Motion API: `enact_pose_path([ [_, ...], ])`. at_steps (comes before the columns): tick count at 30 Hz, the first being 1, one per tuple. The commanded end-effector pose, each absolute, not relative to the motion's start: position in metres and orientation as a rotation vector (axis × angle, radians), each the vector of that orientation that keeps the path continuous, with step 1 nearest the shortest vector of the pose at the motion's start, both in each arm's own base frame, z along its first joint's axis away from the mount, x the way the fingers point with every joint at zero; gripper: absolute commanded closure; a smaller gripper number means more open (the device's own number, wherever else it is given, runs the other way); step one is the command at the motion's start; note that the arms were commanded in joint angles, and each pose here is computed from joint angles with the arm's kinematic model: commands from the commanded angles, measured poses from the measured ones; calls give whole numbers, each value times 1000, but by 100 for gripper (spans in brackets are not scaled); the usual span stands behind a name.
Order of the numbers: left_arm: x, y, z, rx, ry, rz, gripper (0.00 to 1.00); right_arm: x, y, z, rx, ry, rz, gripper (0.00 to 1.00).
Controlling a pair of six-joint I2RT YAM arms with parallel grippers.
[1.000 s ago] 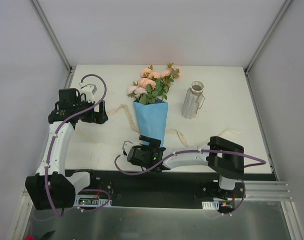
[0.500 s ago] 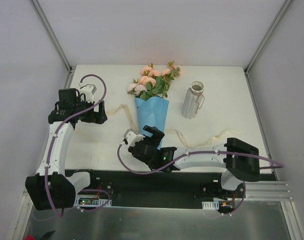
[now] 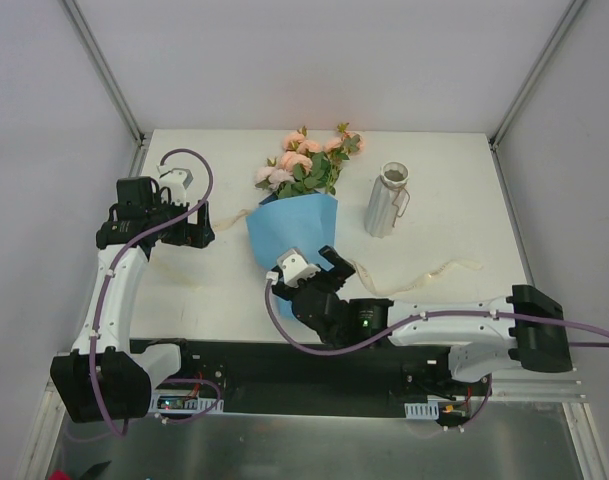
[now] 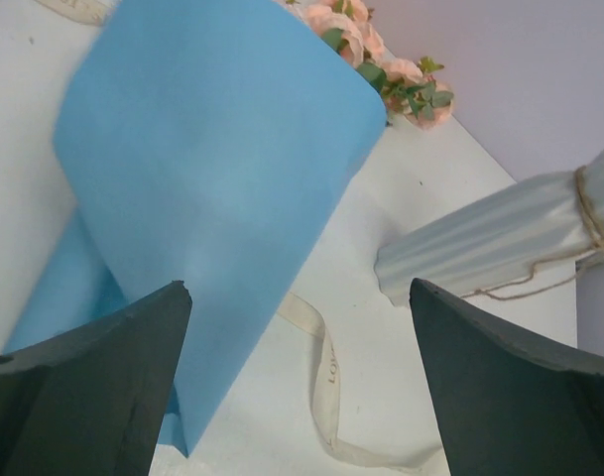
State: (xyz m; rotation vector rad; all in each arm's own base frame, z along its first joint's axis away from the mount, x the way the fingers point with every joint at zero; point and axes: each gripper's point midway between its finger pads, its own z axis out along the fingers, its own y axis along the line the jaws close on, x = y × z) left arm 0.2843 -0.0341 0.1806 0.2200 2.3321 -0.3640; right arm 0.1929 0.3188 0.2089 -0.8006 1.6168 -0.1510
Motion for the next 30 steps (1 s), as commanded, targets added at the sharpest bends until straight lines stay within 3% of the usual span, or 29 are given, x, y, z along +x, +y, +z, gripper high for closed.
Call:
enact_pose_path([
  [1, 282, -38, 198, 263, 2273, -360, 1, 192, 289, 212, -691, 1663, -138, 4],
  [9, 281, -46, 208, 275, 2247, -412, 1, 178, 337, 207, -902, 1655, -35, 4],
  [15, 280, -45, 211, 280, 2247, -404, 1, 189, 373, 151, -1126, 1650, -187, 4],
  [20, 277, -44, 213, 296, 2243, -392, 1, 231, 380, 147, -1078, 1649, -327, 4],
  [25, 274, -45, 217, 302, 2237, -391, 1, 268, 365, 187, -868, 1595, -468, 4],
  [30, 275, -48, 224, 315, 2225, -406, 1, 269, 332, 225, -666, 1573, -497, 4],
])
